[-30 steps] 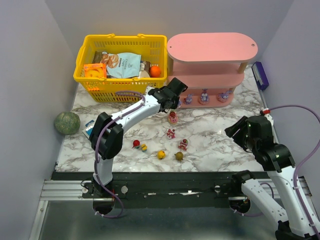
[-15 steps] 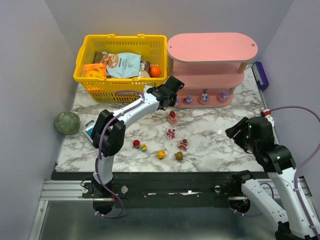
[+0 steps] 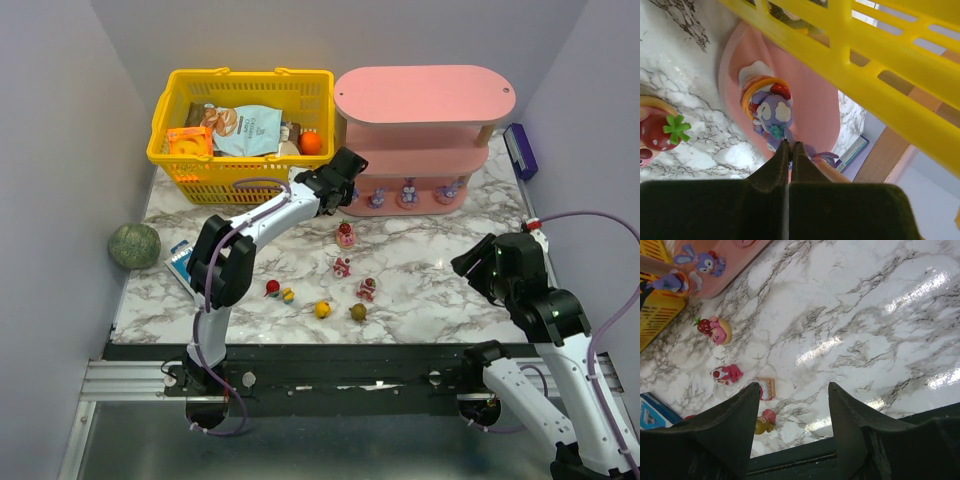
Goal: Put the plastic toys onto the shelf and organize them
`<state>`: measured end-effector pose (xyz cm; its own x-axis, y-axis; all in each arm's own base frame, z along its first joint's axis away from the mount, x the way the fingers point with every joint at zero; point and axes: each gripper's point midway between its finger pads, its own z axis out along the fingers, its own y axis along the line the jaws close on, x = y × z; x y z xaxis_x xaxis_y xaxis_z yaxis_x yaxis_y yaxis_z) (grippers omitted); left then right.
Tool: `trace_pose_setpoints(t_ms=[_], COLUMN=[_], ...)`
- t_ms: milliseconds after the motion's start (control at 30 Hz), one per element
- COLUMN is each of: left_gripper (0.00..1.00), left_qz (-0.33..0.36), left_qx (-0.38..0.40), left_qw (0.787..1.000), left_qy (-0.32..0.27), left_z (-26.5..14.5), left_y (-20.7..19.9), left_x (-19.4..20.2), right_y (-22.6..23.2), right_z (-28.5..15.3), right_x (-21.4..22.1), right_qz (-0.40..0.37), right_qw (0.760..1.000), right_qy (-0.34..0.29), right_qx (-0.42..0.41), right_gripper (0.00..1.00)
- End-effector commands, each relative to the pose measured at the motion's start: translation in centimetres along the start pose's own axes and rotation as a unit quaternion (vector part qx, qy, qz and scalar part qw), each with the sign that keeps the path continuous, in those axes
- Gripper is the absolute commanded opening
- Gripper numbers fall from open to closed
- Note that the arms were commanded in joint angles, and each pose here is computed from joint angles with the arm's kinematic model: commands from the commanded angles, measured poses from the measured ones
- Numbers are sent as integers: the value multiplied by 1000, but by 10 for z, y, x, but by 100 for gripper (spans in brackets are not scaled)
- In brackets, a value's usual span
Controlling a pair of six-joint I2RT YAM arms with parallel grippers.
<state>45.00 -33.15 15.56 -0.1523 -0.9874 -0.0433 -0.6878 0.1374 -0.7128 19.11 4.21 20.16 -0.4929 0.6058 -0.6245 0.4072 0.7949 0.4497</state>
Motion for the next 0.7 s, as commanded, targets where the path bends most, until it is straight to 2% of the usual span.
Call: trace_pose_setpoints(t_ms=[0, 267, 333, 467, 667], left_gripper=[5, 20, 21, 31, 36], left_qz=[-129, -126, -126, -128, -124], left_qx=[1, 6, 9, 16, 23], left_qw=[992, 992, 992, 992, 992], left_qy=[4, 5, 4, 4, 2], left_z=[8, 10, 9, 8, 9], left_y=[-14, -16, -18, -22, -25], left_x=[1, 0, 0, -3, -3], right_y=[-8, -9, -9, -9, -9], right_z=[1, 2, 1, 2, 2], right_x=[-2, -3, -4, -3, -2], right_qz=[2, 3, 3, 4, 3], right_qw=[1000, 1000, 1000, 1000, 1000], right_qy=[-6, -8, -8, -8, -7], right_qx=[23, 28, 28, 28, 28], right_gripper=[64, 64, 64, 64, 64])
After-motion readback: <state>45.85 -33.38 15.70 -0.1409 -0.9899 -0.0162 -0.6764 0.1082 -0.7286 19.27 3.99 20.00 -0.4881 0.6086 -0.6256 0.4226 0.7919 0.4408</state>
